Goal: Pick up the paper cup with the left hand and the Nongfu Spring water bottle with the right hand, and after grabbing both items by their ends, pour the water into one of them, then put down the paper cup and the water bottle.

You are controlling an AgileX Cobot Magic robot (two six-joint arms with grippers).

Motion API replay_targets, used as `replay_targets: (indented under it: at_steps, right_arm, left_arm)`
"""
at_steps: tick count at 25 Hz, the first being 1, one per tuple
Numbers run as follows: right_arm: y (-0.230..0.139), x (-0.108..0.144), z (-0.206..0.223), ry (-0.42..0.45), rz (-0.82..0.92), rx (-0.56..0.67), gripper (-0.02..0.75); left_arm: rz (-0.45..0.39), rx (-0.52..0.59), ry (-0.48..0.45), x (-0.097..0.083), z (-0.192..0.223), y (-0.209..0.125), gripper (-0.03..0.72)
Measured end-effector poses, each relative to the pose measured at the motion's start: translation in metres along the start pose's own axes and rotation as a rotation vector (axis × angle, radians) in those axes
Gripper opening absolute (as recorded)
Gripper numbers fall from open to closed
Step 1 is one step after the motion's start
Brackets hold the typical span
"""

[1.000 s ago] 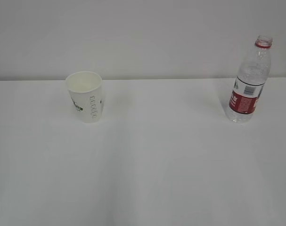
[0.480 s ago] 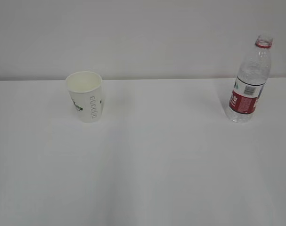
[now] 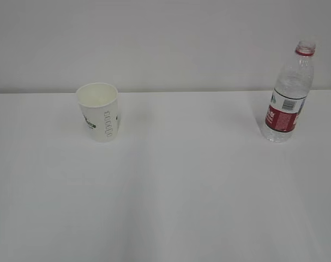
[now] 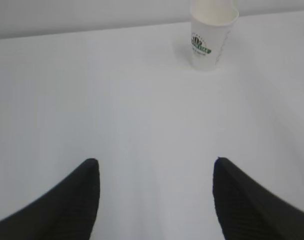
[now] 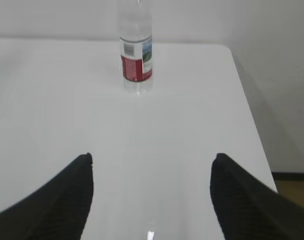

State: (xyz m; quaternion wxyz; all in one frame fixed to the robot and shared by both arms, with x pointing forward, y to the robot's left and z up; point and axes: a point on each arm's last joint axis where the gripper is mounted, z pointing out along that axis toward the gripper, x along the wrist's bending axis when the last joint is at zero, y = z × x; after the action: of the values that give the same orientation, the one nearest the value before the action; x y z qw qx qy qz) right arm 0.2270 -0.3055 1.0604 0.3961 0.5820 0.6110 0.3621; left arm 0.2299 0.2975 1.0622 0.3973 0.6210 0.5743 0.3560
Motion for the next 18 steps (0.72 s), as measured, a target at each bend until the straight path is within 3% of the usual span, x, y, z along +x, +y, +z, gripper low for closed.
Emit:
replay_targets:
  at_steps: [11,18]
  right_arm:
    - [0.028,0.000,-0.011,0.006,0.007,-0.278,0.549]
    - [0.036,0.000,-0.013,0.007,0.008,-0.368,0.549]
  left_arm:
    - [0.002,-0.341,0.012,0.001,-0.010,0.032,0.515]
    - [0.002,-0.439,0.015,0.001,-0.013,0.041,0.515]
